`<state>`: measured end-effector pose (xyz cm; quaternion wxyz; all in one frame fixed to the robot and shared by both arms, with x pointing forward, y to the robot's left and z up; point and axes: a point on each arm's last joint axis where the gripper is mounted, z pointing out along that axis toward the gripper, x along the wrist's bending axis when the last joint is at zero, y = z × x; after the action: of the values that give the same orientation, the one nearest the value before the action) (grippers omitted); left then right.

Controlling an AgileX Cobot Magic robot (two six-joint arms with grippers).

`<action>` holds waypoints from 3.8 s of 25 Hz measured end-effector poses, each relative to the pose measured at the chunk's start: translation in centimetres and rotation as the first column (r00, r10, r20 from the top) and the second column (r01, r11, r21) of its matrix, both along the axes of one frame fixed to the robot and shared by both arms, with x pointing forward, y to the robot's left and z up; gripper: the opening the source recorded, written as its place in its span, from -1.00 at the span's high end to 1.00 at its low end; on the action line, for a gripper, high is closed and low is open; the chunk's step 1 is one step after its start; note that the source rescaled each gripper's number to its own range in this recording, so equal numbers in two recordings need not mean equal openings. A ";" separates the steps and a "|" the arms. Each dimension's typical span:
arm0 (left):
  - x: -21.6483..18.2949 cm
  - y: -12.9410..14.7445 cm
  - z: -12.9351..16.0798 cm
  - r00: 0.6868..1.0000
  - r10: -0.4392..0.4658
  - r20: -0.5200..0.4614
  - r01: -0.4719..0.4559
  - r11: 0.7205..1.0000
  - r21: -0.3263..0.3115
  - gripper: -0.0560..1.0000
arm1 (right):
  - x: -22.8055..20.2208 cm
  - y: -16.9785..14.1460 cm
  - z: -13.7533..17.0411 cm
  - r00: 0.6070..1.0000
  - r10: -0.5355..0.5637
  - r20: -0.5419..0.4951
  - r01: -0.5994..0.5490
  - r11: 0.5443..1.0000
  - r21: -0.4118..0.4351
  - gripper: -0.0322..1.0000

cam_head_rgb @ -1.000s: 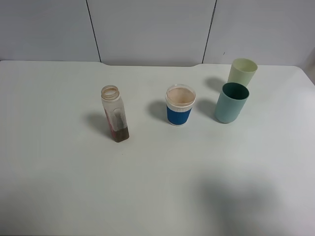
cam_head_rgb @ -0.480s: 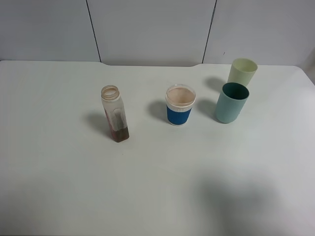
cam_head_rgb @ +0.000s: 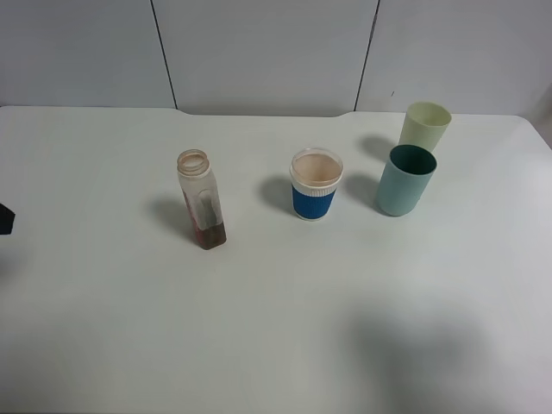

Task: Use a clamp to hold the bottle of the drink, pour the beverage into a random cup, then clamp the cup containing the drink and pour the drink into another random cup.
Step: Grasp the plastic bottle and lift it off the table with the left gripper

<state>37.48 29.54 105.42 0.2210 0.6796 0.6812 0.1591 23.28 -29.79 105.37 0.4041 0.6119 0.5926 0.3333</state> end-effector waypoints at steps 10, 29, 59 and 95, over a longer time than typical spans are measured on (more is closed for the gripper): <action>3.1 -1.4 -3.3 0.975 0.001 -0.222 -0.022 0.995 -0.093 -1.00 | 0.0 0.0 0.0 1.000 0.000 0.000 0.000 1.000 0.000 -1.00; 3.4 -10.0 -9.7 0.948 -0.103 -0.302 0.004 0.950 -0.312 -1.00 | 0.0 0.0 0.0 1.000 0.000 0.000 0.000 1.000 0.000 -1.00; 4.7 -15.2 -18.2 0.992 0.005 0.125 0.013 0.989 -0.146 -1.00 | 0.0 0.0 0.0 1.000 0.000 0.000 0.000 1.000 0.000 -1.00; 7.0 -21.3 -22.3 0.876 0.084 0.475 -0.085 0.996 -0.019 -1.00 | 0.0 0.0 0.0 1.000 0.000 0.000 0.000 1.000 0.000 -1.00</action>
<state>44.52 8.24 83.15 0.3731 0.5898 0.6351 0.3310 23.28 -29.79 105.37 0.4041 0.6119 0.5926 0.3333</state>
